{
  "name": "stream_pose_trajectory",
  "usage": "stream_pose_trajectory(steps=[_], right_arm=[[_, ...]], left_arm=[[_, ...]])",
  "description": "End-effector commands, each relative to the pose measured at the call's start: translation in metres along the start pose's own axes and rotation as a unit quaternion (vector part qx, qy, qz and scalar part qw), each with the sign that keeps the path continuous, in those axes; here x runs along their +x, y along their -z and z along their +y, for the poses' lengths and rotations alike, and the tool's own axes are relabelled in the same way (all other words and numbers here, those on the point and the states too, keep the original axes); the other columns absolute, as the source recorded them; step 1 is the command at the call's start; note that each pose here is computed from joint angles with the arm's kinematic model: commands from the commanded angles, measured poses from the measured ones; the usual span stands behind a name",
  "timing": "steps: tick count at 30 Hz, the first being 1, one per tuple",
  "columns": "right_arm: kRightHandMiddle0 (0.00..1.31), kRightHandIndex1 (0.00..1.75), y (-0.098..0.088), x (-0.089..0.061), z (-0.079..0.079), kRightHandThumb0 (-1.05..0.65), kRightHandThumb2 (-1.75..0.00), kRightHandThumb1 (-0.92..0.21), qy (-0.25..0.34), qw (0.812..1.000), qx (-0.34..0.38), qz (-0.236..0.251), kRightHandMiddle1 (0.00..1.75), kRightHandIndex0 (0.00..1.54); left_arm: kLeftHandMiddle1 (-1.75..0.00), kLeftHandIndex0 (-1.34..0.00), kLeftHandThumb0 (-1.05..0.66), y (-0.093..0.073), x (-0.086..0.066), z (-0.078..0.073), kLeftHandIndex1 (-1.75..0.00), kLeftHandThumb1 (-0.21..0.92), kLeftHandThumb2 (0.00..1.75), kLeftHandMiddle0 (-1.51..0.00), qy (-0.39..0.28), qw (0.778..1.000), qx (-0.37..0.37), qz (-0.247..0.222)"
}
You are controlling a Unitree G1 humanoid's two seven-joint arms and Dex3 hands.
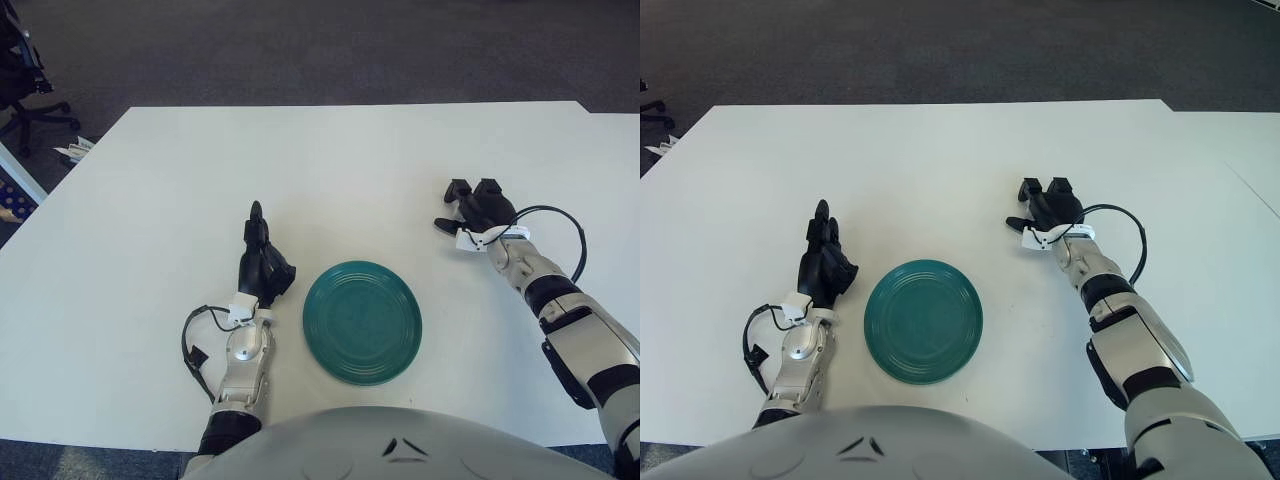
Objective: Put the charger into the plate.
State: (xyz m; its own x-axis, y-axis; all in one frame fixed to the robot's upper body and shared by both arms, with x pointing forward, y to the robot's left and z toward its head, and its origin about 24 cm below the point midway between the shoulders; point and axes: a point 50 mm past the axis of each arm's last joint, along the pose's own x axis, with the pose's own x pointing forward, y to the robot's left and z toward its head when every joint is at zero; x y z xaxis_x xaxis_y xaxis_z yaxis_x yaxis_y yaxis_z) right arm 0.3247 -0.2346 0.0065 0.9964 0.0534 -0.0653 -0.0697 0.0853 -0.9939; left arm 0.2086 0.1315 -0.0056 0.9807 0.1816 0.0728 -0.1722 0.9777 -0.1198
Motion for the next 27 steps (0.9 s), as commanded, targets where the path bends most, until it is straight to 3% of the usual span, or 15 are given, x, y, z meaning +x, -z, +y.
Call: stream_pose_trajectory(steps=[1, 18, 27], right_arm=[[0.42, 1.75, 0.0086, -0.0141, 0.0185, -0.42, -0.98, -0.57, -0.036, 0.999, -0.007, 0.012, 1.75, 0.67], [0.48, 1.75, 0.0075, -0.0156, 0.0181, -0.43, -1.09, -0.49, -0.011, 1.0, -0.003, 0.003, 1.75, 0.77], [0.55, 1.75, 0.0087, -0.0169, 0.0175, -0.46, -1.22, -0.39, 0.007, 1.0, -0.014, -0.001, 1.75, 0.9]], left_arm=[[-0.02, 0.0, -1.05, 0.0262, -0.0202, -0.0026, -0.45, 0.92, 1.19, -0.11, -0.032, 0.997, -0.024, 0.07], [-0.02, 0.0, -1.05, 0.0257, -0.0179, -0.002, -0.54, 0.92, 1.21, -0.18, -0.047, 0.996, -0.032, 0.064], [0.0, 0.0, -1.05, 0.0251, -0.0168, -0.0013, -0.53, 0.92, 1.2, -0.16, -0.047, 0.997, -0.029, 0.058]])
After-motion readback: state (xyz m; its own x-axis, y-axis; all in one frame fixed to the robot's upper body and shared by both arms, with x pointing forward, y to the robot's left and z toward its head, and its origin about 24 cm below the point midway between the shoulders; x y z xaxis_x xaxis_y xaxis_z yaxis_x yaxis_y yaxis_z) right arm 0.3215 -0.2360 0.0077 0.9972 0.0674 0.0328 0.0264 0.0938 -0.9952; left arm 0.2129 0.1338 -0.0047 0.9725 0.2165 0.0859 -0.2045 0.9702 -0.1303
